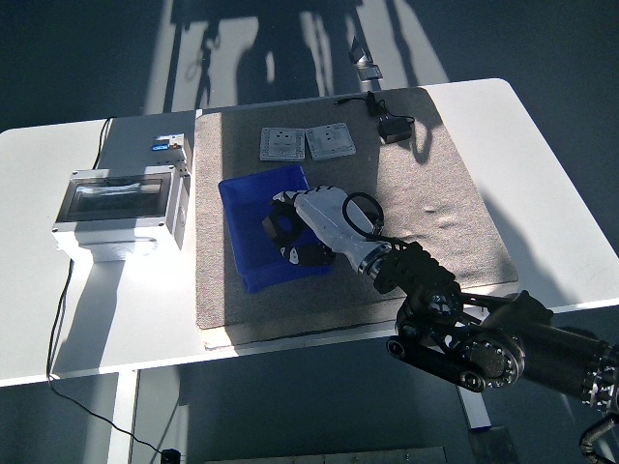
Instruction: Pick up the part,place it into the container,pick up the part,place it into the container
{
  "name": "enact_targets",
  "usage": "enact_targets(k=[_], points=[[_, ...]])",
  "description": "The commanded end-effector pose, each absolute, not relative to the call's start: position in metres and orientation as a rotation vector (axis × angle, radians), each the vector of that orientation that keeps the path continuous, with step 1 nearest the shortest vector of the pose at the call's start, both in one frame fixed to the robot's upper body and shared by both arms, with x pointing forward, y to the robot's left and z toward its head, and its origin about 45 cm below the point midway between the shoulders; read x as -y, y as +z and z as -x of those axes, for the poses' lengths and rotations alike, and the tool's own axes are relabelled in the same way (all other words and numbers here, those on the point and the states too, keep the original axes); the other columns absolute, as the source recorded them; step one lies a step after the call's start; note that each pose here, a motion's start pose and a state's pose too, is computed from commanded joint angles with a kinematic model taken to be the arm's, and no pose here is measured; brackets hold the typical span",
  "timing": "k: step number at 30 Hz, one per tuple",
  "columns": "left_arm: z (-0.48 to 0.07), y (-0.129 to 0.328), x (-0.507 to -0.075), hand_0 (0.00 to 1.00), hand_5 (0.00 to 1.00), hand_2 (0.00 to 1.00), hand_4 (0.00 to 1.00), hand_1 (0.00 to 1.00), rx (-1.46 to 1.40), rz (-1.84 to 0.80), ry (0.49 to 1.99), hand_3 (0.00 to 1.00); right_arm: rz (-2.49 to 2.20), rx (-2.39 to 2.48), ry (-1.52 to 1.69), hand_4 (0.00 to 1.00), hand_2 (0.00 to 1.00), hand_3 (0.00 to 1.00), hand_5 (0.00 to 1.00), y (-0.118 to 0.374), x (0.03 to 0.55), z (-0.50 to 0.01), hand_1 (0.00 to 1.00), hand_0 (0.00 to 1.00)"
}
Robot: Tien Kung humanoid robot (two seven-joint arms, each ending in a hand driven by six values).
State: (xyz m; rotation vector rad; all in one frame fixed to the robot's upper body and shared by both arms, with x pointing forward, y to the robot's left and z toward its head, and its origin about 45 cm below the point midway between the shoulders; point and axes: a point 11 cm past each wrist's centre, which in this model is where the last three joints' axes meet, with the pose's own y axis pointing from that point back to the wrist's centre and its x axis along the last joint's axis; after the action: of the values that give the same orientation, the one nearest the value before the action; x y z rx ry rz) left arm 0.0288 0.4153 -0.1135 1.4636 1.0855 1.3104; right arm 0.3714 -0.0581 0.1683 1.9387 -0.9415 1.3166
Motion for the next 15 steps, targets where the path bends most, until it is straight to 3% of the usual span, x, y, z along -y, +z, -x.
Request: enact_targets(k=[5, 6, 11, 12, 15], points=[[-0.032, -0.113, -0.417, 0.714, 0.998, 0.754, 0.88, 0.724, -1.067, -1.477, 1.317, 0.74, -1.916, 0.865, 1.328, 0.484, 0.819, 0.84, 0.17, 0.169, 0.055, -0.369, 0.872, 0.926], [-0.032, -0.113, -0.417, 0.712, 0.998, 0.745, 0.838, 0.718, -1.065, -1.477, 1.319, 0.728, -1.917, 0.863, 1.329, 0.746, 0.954, 0.96, 0.499, 0.17, 0.054, -0.369, 0.998, 0.998], [-0.032, -0.112, -0.419, 0.712, 0.998, 0.745, 0.838, 0.718, -1.049, -1.497, 1.343, 0.728, -1.901, 0.855, 1.334, 0.746, 0.954, 0.96, 0.499, 0.173, 0.055, -0.369, 0.998, 0.998], [-0.032, -0.112, -0.419, 0.709, 0.998, 0.738, 0.813, 0.715, -1.046, -1.503, 1.347, 0.714, -1.893, 0.847, 1.338, 0.811, 0.969, 0.973, 0.484, 0.174, 0.055, -0.369, 0.998, 0.998], [-0.031, -0.112, -0.42, 0.709, 0.998, 0.738, 0.813, 0.715, -1.037, -1.517, 1.356, 0.714, -1.881, 0.857, 1.356, 0.811, 0.969, 0.973, 0.484, 0.18, 0.054, -0.369, 0.998, 0.998]])
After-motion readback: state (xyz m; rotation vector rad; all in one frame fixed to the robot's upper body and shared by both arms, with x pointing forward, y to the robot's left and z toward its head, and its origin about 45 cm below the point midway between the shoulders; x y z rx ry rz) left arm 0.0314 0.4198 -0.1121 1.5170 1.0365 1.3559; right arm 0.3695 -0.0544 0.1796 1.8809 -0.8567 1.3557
